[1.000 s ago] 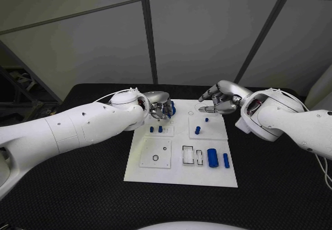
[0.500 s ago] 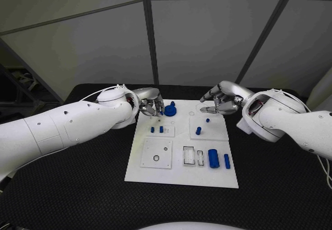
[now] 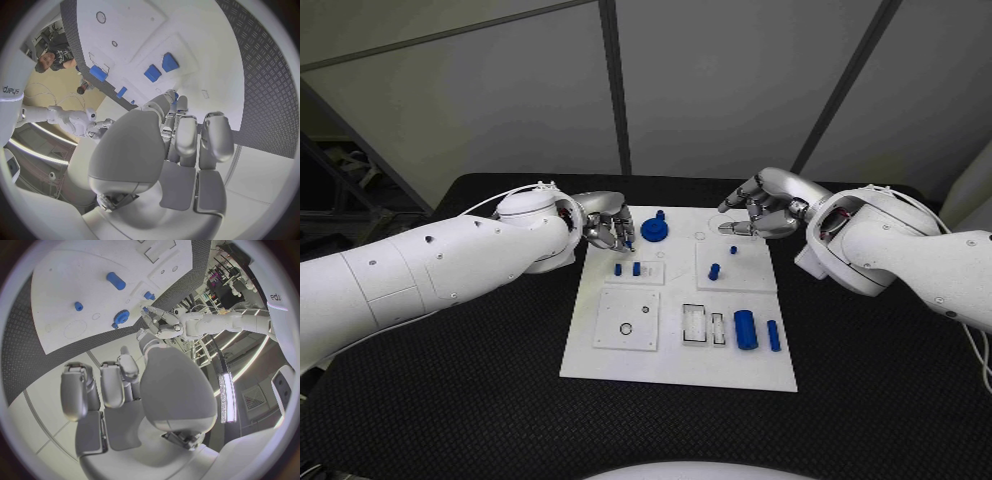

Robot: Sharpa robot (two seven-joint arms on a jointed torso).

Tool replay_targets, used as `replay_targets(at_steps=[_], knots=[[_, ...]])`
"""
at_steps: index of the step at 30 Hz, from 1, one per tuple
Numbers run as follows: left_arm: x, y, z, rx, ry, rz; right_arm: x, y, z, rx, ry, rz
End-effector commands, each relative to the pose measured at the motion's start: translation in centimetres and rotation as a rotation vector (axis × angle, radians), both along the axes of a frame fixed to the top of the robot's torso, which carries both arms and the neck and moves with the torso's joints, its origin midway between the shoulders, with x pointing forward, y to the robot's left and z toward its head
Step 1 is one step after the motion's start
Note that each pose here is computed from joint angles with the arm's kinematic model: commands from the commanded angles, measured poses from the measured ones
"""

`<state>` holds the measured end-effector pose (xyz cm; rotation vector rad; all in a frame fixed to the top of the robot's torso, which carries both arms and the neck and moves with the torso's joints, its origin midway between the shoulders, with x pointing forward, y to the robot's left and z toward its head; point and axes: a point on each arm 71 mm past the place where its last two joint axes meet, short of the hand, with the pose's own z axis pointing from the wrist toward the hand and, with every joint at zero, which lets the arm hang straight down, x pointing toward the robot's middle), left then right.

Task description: Assemble the parts on the task board

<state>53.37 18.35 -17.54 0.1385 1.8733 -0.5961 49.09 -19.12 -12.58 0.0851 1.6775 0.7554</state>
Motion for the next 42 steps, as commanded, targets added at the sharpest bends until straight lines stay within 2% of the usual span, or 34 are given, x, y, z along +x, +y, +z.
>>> replay_targets(at_steps=[1, 22, 42], knots=[[-0.02, 0.03, -0.17, 0.006, 0.014, 0.003, 0.0, 0.04, 0.16, 0.001, -0.009, 0.006], [0.23, -0.57, -0.66, -0.008, 0.005, 0.002, -0.01, 0.22, 0.15, 0.002, -0.009, 0.01], [0.6, -0.91, -1.11, 0.014, 0.027, 0.006, -0.03, 0.32, 0.12, 0.0, -0.005, 0.014]])
